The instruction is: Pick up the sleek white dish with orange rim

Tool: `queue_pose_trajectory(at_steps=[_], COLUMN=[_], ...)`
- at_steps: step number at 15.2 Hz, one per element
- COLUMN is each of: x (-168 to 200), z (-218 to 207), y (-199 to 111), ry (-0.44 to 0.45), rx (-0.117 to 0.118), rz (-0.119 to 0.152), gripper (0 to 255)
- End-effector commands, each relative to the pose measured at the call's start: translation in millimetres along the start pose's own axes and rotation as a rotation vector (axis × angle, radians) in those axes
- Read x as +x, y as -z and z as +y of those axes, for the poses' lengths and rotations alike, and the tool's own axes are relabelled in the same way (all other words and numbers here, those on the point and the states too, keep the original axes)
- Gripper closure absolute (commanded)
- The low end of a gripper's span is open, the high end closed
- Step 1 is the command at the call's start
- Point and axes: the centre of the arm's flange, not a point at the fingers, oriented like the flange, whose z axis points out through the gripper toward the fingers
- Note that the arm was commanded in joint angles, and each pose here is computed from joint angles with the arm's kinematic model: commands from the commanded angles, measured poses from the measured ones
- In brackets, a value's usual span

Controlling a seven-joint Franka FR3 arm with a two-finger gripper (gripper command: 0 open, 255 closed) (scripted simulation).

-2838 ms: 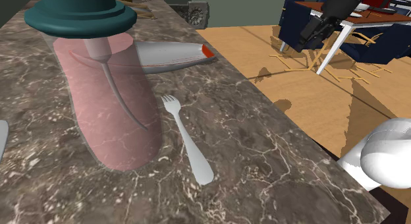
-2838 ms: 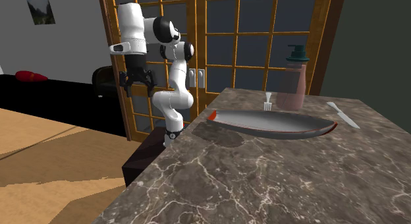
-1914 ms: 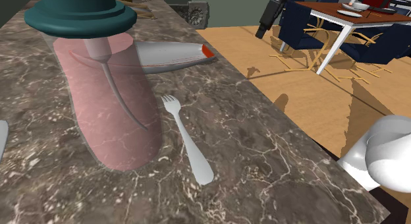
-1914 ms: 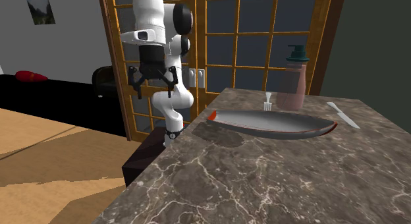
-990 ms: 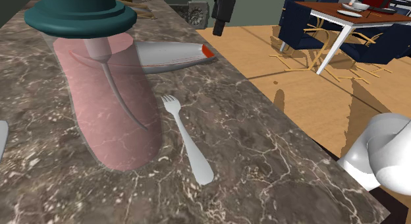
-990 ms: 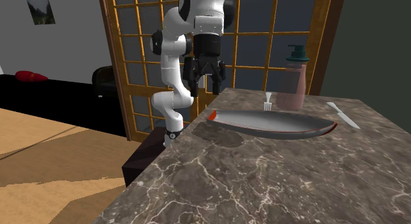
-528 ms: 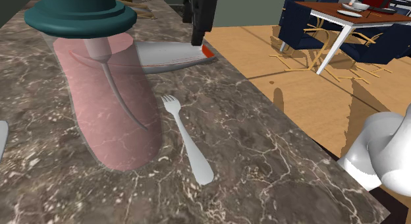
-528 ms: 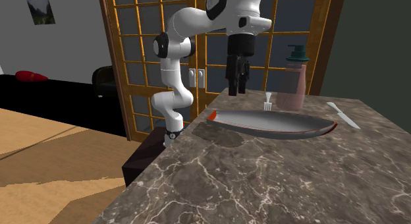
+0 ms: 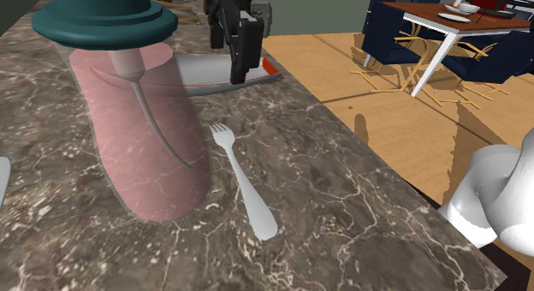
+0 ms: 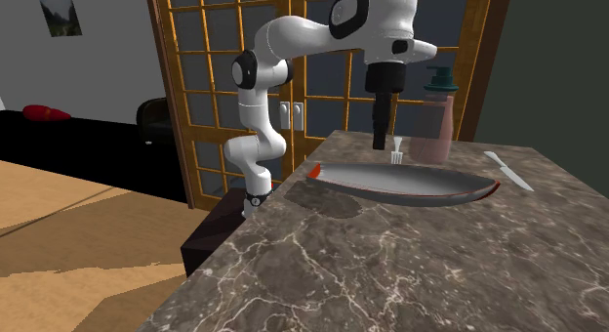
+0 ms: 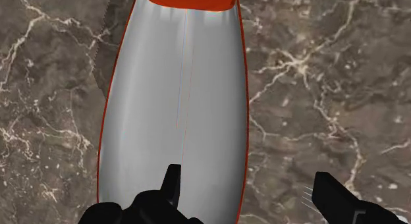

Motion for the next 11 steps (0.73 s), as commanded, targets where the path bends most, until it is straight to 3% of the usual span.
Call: queue_pose_trajectory(at_steps=[1,5,6,11], x=[0.6,0.4,-0.4,-0.8], z=[-2.3,-5.1,-5.4,-5.1], y=[-9.1,-22.4,-23.0,-22.9], ry=[0.002,0.002,0.002,0.002], rx=[0.0,0.0,0.0,0.0], rz=[0.0,0.0,0.0,0.0], gripper=[0,0,255,255])
